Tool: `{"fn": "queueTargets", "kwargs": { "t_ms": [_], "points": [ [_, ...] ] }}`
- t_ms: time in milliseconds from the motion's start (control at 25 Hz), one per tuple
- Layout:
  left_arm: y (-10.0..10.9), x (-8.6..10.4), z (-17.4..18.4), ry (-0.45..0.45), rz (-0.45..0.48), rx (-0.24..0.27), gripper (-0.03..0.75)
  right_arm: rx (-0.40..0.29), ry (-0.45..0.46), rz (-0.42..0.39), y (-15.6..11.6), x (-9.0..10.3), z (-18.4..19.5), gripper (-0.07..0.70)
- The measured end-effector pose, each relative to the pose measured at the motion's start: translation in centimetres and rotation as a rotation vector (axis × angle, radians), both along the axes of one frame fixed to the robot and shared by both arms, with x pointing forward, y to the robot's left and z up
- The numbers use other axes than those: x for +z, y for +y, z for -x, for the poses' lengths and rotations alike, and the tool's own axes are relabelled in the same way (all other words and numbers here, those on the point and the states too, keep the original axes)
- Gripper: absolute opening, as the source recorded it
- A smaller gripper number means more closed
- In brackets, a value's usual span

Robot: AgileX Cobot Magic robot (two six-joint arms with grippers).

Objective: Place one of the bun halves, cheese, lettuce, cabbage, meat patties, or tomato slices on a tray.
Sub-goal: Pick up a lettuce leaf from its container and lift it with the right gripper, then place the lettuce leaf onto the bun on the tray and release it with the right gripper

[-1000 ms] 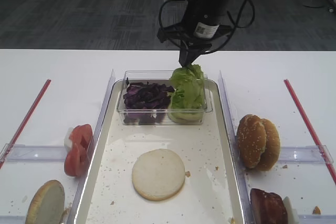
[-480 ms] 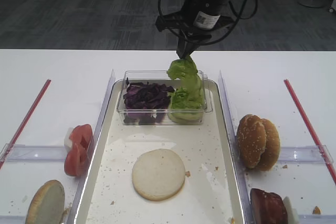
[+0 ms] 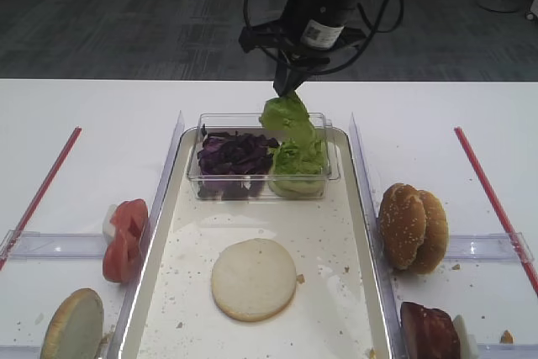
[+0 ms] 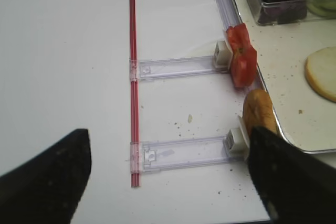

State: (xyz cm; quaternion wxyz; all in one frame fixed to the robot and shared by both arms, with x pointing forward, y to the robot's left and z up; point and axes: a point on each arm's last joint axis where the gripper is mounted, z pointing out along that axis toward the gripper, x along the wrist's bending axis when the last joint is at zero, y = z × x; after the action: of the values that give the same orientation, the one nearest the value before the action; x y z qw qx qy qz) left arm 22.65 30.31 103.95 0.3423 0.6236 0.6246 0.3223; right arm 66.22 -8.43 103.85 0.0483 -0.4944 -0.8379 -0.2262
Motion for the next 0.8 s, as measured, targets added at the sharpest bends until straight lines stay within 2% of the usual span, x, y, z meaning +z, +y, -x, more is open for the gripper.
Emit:
{"fn": "queueTargets", "kwargs": {
  "t_ms": [120, 360, 800],
  "points": [
    [0.0, 0.0, 0.0, 0.0, 0.0, 0.0, 0.563, 0.008, -0.016, 0.015, 0.7, 0.6, 0.6, 0.047],
    [0.0, 0.0, 0.0, 0.0, 0.0, 0.0, 0.563, 0.013, -0.055, 0.008, 1.2, 2.9, 2.0, 0.047],
    [0.0, 0.0, 0.0, 0.0, 0.0, 0.0, 0.563, 0.027, -0.008, 0.018, 0.2, 4.0, 5.5, 0.047]
  ]
}}
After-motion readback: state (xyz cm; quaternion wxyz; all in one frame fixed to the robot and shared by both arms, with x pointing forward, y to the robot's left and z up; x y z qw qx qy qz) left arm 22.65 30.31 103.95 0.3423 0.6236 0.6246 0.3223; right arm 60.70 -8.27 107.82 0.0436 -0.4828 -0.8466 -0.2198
